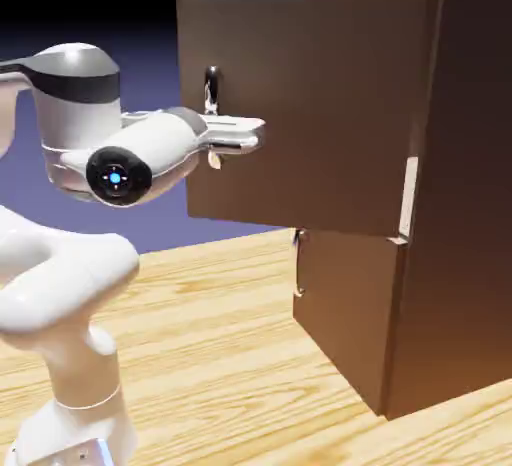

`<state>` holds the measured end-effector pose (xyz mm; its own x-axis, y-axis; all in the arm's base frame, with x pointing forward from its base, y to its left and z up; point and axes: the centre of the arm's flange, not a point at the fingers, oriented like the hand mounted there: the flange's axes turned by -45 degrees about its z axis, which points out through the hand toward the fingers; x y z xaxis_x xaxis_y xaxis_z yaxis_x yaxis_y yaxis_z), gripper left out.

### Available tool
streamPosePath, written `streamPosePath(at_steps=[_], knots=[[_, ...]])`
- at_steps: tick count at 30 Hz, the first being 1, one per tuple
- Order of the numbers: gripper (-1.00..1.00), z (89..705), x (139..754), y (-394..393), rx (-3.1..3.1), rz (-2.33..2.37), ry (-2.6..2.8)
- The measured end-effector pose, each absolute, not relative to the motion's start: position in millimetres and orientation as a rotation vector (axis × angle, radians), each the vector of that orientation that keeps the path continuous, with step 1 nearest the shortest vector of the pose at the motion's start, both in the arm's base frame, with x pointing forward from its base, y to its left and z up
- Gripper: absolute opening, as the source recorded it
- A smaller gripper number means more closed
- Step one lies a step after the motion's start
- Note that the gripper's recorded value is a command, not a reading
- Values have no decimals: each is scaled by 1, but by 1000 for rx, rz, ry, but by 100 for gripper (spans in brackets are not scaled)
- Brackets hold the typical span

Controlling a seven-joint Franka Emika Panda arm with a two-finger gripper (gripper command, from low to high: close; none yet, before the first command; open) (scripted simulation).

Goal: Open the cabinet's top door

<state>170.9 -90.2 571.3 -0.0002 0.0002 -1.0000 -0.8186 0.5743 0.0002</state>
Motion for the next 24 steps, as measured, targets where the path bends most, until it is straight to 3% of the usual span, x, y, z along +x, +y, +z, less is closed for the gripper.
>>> streamPosePath(at_steps=[23, 24], knots=[[-100, 571, 191, -270, -1162, 1162, 1239], [100, 571, 192, -273, -1169, 1169, 1235]])
